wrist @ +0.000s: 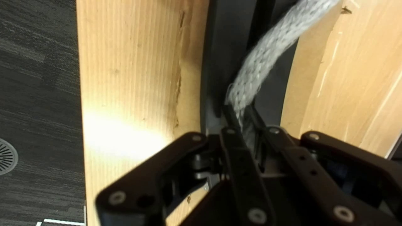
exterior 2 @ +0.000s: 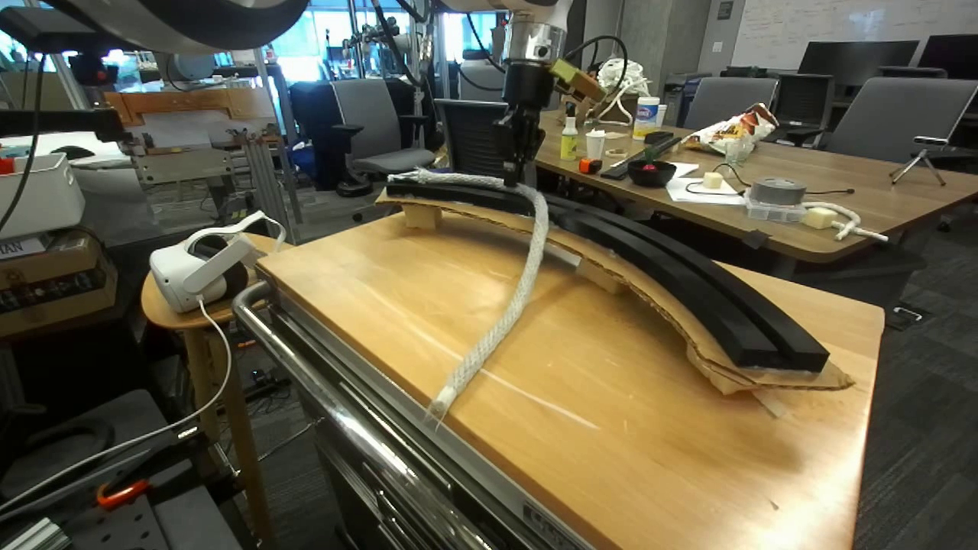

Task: Place the rope along the black object

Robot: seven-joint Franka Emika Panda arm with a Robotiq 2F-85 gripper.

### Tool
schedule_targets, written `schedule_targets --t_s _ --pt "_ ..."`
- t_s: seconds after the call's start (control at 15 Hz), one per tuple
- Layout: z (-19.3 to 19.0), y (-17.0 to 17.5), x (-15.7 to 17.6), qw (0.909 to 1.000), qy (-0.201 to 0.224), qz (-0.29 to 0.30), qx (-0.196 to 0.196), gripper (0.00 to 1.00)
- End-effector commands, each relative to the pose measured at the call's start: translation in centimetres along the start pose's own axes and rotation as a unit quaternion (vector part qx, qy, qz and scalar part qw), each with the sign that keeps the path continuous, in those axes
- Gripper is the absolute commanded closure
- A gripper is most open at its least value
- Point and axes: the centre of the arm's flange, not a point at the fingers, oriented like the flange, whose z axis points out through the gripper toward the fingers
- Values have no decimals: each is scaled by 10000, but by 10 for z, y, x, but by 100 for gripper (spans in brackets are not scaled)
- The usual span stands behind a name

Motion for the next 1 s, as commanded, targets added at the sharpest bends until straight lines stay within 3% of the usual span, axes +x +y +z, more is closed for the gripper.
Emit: schedule_targets --t_s 0.0,0.27,0.93 --pt "2 -14 3 9997 -203 -105 19 88" --pt "8 -25 4 9997 -181 -135 25 89" --pt "31 -55 7 9975 -296 -72 -640 90"
